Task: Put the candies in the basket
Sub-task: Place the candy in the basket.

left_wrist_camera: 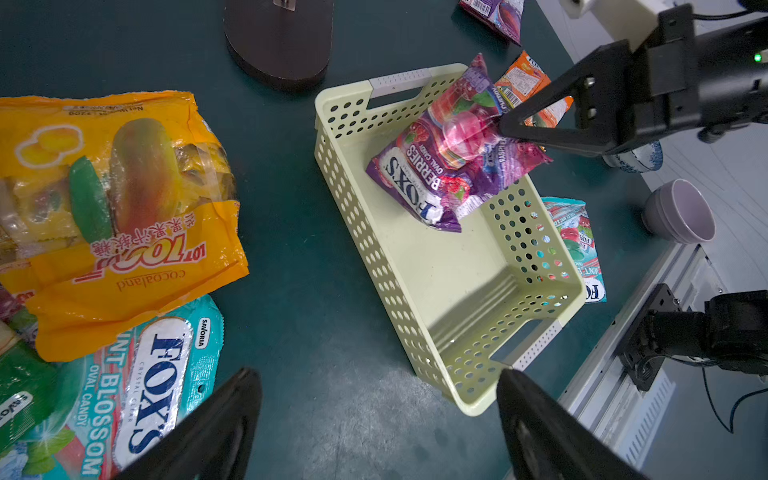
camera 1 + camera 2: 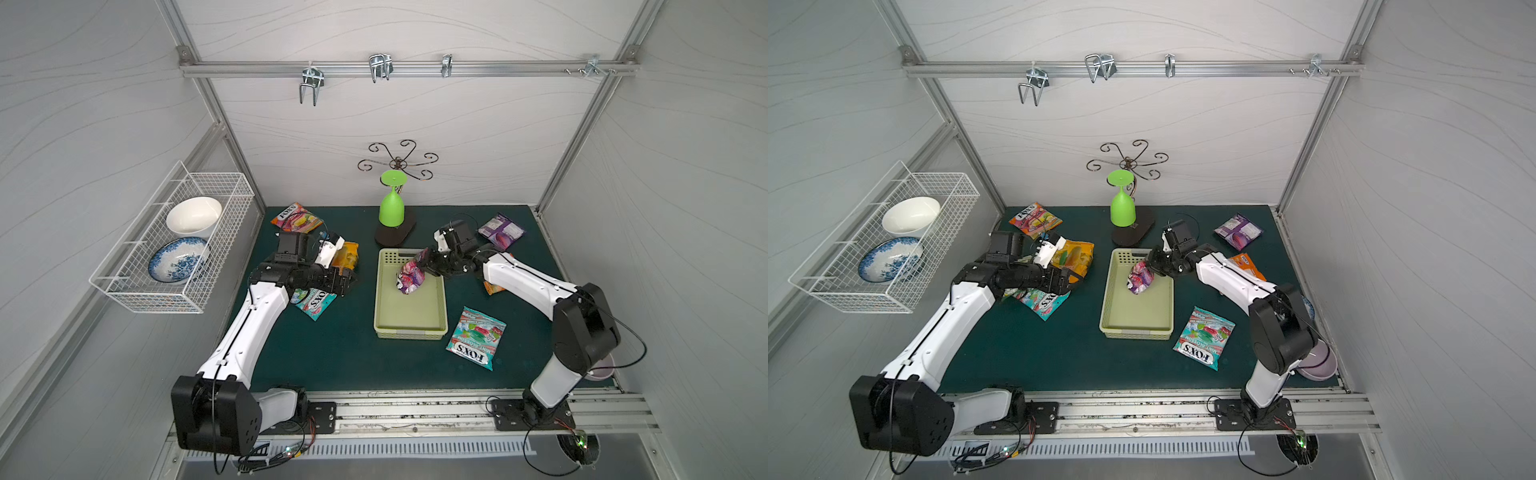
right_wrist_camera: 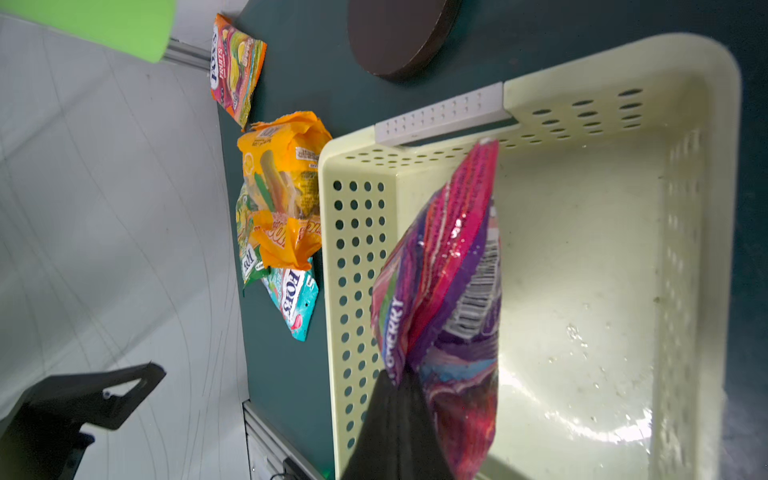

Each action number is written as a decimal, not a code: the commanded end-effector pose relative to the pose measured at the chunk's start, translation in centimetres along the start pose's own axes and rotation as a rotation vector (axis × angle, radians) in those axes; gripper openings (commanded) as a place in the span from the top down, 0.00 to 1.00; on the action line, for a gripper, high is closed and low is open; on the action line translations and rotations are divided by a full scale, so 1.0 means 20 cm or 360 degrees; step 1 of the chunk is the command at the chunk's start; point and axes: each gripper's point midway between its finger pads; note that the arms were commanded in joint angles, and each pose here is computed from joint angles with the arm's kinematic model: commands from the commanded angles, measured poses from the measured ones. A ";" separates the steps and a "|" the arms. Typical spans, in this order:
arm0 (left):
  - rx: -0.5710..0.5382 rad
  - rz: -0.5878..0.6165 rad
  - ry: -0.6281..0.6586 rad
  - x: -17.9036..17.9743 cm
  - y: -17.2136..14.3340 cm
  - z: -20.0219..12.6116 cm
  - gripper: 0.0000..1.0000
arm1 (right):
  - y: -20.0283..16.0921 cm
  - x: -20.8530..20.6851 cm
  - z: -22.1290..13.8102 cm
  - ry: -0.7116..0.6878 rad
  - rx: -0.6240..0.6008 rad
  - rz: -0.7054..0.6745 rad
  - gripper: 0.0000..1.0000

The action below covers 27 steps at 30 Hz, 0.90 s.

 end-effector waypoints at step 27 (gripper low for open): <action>-0.0103 0.0066 0.0011 -0.02 0.10 -0.06 0.07 | -0.08 0.02 0.05 -0.0338 -0.0052 -0.0824 0.62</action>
Point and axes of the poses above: each gripper's point midway between its finger pads, its own z axis out along the fingers, its own x axis along the line the jaws close on, y = z × x, and after that the axes turned 8 degrees about z, right-handed
